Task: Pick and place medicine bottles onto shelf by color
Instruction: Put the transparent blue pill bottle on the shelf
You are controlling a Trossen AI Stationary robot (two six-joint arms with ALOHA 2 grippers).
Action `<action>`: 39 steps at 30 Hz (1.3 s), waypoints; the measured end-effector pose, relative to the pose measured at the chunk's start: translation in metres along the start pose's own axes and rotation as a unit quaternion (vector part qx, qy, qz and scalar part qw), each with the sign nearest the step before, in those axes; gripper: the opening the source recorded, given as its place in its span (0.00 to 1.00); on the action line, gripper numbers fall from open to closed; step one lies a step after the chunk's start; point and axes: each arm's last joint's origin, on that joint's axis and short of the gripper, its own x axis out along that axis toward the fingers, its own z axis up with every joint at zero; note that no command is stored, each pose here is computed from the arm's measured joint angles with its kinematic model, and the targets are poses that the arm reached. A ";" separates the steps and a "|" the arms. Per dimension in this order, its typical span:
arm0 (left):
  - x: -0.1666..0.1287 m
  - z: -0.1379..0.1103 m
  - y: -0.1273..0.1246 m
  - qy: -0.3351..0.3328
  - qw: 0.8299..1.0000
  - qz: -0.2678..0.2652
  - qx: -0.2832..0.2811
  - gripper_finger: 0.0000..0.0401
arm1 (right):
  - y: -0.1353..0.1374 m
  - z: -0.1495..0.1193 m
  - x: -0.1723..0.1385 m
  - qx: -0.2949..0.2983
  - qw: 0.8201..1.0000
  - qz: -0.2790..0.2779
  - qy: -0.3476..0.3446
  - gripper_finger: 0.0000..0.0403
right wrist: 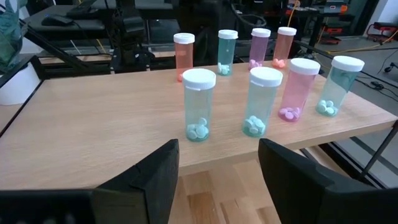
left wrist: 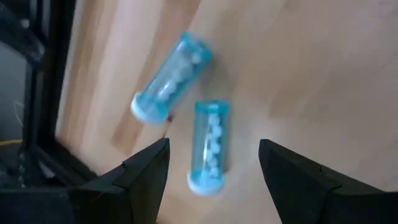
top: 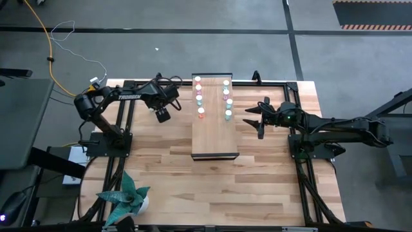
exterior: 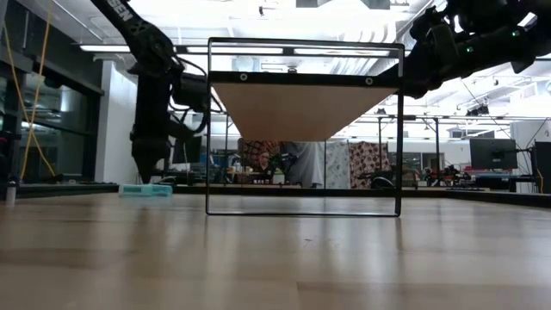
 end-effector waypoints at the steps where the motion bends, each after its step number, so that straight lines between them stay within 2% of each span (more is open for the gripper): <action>1: 0.000 -0.002 0.002 0.006 1.000 -0.002 -0.004 0.60 | 0.000 0.000 0.000 0.000 1.000 0.000 0.000 0.53; 8: 0.008 -0.009 0.011 0.043 0.997 -0.065 -0.029 0.60 | 0.000 0.000 0.000 0.001 1.000 0.000 0.002 0.53; 13: 0.012 -0.011 0.019 0.048 0.995 -0.067 -0.049 0.60 | 0.000 0.000 0.000 0.001 1.000 0.000 0.002 0.53; 17: 0.019 -0.016 0.023 0.082 0.991 -0.085 -0.063 0.60 | 0.000 0.000 0.000 0.002 1.000 0.000 0.002 0.53; 30: 0.037 -0.008 0.022 0.088 0.991 -0.089 -0.056 0.59 | 0.000 0.000 0.000 0.005 1.000 0.000 0.002 0.53; 39: 0.037 -0.009 0.021 0.086 0.988 -0.112 -0.061 0.50 | 0.000 -0.001 0.000 0.006 1.000 0.000 0.004 0.53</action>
